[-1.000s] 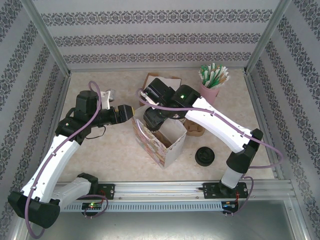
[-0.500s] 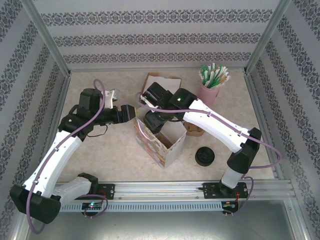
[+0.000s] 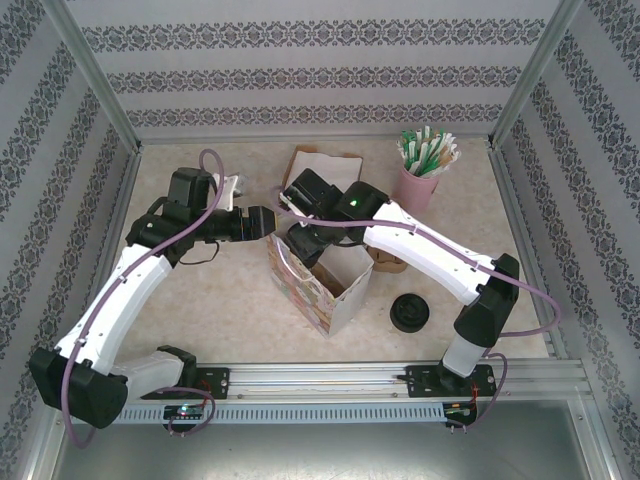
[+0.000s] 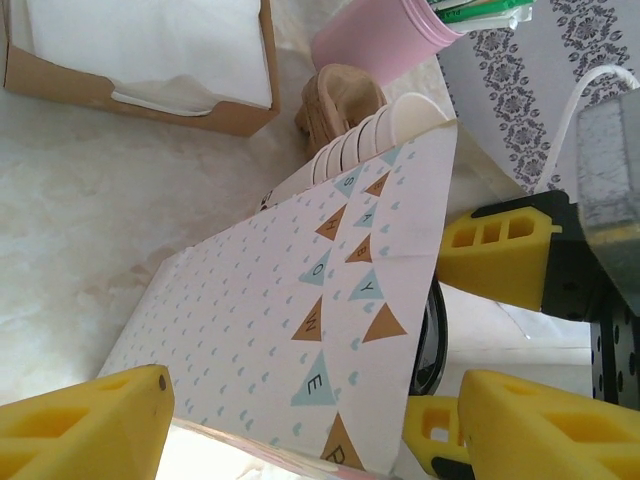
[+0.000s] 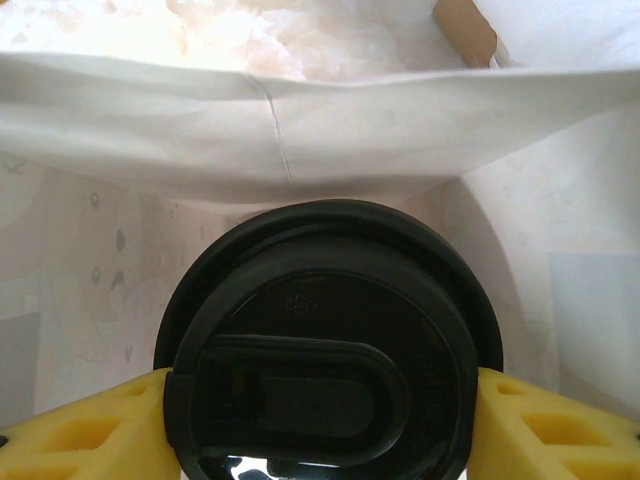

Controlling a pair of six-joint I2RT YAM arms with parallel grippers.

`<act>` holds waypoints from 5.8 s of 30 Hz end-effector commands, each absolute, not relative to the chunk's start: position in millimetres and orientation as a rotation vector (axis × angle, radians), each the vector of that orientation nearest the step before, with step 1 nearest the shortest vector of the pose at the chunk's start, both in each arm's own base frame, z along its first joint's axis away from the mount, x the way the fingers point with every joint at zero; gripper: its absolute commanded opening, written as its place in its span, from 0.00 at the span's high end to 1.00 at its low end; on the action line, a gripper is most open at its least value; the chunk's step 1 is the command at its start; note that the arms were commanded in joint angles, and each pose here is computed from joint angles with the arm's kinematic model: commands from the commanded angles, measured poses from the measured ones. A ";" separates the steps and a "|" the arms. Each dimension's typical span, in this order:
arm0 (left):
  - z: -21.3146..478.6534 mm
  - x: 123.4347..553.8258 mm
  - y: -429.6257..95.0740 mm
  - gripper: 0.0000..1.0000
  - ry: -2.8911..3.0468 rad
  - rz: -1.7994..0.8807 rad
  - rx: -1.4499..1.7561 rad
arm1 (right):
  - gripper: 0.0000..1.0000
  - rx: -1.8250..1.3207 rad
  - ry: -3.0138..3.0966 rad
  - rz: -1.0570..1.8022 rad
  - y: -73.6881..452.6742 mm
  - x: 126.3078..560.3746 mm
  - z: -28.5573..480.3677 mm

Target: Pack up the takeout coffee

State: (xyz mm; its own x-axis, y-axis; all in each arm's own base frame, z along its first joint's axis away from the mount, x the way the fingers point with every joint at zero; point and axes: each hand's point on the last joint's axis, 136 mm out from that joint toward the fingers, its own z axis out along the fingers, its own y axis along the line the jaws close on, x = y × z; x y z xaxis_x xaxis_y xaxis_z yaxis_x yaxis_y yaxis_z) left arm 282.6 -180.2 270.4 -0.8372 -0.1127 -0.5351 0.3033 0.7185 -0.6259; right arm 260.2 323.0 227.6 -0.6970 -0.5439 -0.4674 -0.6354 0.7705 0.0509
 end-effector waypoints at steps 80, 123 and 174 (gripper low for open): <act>270.0 285.6 -185.1 0.41 2.383 -1.056 -0.030 | 0.40 -0.963 2.501 0.271 333.3 256.3 166.6; 290.7 294.9 -136.7 0.40 2.241 -0.762 -0.194 | 0.39 -1.007 2.948 -0.050 283.7 218.5 56.4; 277.0 294.6 -144.3 0.39 2.296 -0.797 -0.193 | 0.06 -0.757 2.742 0.154 312.3 246.5 145.4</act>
